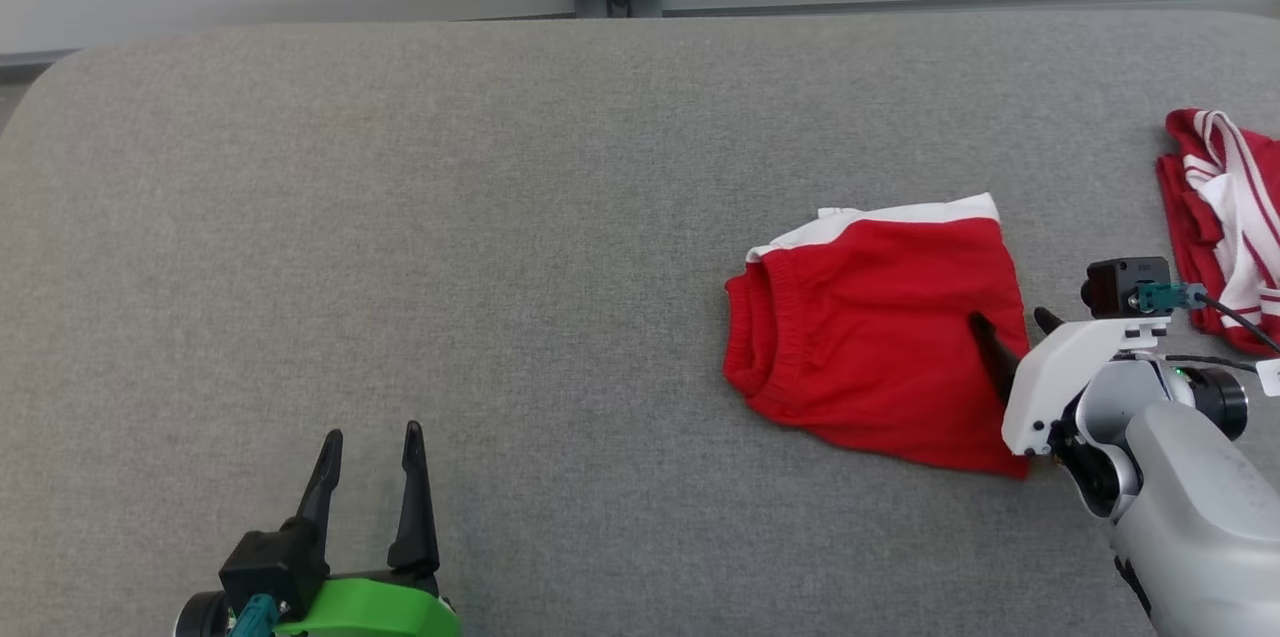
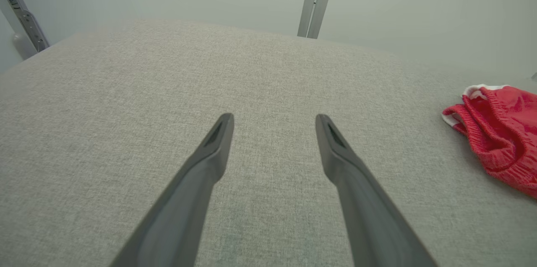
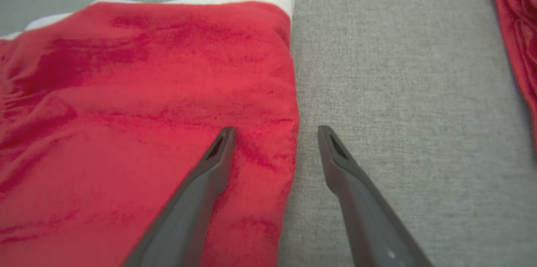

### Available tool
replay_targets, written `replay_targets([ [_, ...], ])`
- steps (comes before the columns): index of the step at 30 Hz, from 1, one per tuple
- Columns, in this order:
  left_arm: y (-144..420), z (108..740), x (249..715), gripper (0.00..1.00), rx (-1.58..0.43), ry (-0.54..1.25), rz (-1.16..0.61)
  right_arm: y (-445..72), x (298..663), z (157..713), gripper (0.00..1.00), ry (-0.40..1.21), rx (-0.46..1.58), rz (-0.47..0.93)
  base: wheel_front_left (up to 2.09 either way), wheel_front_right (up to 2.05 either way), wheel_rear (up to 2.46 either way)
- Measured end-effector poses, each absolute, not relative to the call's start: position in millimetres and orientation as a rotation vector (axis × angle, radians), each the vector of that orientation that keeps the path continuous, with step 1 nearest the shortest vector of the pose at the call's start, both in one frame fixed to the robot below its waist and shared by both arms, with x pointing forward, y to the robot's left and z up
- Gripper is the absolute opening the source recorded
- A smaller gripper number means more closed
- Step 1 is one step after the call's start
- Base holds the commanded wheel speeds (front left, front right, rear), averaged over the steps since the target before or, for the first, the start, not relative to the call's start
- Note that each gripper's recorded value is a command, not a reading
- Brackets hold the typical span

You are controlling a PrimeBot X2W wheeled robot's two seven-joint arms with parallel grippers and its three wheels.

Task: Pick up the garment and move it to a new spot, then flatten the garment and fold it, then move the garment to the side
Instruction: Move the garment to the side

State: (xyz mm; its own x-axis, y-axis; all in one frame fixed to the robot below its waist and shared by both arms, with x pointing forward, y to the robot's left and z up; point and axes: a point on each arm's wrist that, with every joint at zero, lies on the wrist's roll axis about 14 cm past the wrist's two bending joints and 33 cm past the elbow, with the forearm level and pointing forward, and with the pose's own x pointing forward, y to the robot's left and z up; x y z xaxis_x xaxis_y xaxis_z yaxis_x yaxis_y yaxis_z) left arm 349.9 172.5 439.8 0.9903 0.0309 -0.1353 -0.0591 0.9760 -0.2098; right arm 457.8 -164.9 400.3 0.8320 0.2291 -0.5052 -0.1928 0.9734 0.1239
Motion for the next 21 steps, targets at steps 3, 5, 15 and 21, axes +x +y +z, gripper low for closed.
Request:
replay_targets([
  [3,181.9,434.9,350.5,1.0,-0.207,0.146,0.086,-148.3,461.4,380.9,1.0,0.622,0.157,0.227,0.0,0.0,0.0],
  [5,186.7,431.2,349.7,1.0,-0.203,0.158,0.107,-140.1,469.0,378.7,0.33,0.636,0.222,0.228,0.0,0.0,0.0],
  [15,175.2,429.8,377.6,1.0,-0.194,0.15,0.071,-215.7,533.7,466.8,0.0,0.384,0.196,0.141,0.0,0.0,0.0],
  [21,142.2,424.5,415.5,1.0,-0.204,0.144,-0.035,-298.0,557.7,505.0,0.0,0.357,0.087,0.008,0.0,0.0,0.0],
])
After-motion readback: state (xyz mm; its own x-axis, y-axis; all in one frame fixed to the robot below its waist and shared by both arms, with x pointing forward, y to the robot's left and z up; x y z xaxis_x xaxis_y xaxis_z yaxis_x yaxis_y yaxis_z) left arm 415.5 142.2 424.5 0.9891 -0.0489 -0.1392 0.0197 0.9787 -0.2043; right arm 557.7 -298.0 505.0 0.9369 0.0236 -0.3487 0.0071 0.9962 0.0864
